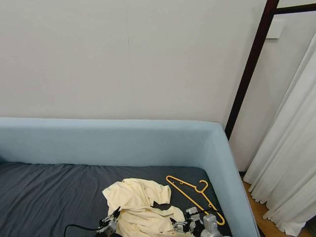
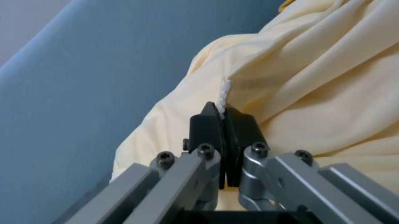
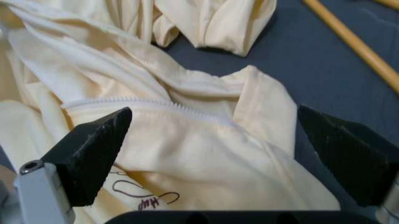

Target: Pick up the clothes from the sofa and hang them on the clothes hanger.

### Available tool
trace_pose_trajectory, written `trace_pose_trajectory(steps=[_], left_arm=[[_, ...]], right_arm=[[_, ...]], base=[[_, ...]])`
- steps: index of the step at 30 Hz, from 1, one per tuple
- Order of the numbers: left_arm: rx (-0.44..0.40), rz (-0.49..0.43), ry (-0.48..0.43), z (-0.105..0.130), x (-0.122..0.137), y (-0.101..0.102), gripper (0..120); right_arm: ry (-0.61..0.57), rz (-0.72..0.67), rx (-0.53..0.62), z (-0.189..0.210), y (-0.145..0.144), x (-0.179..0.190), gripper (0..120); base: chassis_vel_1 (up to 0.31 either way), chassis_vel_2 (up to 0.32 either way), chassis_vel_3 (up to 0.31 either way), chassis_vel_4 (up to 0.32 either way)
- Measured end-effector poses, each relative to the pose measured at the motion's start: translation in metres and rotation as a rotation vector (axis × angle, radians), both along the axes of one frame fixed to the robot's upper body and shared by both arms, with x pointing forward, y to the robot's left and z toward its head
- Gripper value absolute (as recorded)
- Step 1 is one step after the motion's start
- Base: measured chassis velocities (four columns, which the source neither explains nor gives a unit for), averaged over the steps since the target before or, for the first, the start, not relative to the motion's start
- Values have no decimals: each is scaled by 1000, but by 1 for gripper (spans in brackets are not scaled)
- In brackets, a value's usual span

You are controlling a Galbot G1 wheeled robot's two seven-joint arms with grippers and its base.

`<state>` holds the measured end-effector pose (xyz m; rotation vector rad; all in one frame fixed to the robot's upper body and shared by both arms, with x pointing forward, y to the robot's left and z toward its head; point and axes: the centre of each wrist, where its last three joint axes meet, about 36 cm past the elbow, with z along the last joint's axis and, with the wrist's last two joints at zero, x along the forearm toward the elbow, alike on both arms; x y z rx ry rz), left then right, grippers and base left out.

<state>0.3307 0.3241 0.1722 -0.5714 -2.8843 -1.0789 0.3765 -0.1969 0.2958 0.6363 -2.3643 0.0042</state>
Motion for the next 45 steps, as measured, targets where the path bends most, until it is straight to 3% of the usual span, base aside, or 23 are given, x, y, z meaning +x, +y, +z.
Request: trace_pose_trajectory(steps=[8,33,45], left_arm=[[-1,-5,-1,-1,0,-2,0],[-11,7,-3,-6,2,-3,0],[-31,21,-19,1,4,-5,0]], right_arm=[[63,29,-23,-4,1,6,96],[108,56,-73,-16,-8,1,4],[16,32,-49,-9,-16,-7,0]], base=[[0,0,0,0],[0,0,0,0],[0,0,0,0]])
